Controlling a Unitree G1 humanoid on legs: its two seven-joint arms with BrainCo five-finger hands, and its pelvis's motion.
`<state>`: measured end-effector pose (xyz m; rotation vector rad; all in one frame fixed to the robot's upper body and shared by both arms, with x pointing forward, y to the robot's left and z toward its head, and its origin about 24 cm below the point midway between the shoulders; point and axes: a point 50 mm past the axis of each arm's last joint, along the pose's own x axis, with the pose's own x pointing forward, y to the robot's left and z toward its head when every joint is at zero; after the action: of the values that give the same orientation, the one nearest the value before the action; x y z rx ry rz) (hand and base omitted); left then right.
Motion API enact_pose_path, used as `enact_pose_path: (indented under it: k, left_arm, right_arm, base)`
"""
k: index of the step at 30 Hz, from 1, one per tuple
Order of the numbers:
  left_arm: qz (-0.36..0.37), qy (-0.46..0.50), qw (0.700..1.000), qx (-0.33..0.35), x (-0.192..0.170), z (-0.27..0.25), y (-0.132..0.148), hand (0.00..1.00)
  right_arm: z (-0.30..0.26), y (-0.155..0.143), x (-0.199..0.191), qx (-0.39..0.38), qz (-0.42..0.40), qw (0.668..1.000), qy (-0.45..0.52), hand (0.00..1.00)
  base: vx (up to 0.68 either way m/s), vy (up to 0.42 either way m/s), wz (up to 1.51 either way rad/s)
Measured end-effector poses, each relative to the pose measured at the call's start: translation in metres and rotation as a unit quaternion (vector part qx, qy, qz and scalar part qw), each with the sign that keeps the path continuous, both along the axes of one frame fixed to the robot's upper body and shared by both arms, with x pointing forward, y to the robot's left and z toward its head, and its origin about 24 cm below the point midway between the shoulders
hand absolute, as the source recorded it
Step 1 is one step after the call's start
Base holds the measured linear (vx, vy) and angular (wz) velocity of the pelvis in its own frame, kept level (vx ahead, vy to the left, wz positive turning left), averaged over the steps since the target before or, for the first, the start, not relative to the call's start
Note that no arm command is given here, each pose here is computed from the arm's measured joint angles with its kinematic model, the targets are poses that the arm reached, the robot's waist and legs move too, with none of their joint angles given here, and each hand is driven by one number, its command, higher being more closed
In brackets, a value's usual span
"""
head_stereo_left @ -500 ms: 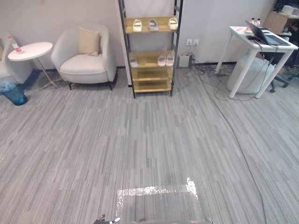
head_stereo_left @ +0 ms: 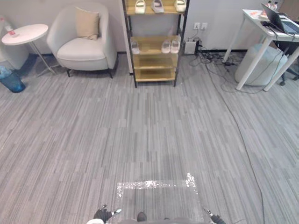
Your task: Organize the slippers on the shoe rack
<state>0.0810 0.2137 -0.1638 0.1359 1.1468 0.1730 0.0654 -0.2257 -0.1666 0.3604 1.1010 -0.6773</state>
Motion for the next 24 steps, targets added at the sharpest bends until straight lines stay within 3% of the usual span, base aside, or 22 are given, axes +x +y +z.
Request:
enact_pose_path:
  k: [6,24]
  left_arm:
    - [-0.015,0.002,1.0,0.003,0.002,0.0,-0.001,0.0]
    - [-0.004,-0.031,0.999,0.012,0.023,0.007,0.005,0.0]
  right_arm:
    - [0.0,0.0,0.002,-0.016,0.056,0.998,0.012,0.0]
    - [-0.002,0.002,-0.012,-0.015,0.062,0.997,0.032,0.0]
  base:
    - [0.02,0.001,0.03]
    - [0.03,-0.015,0.0]
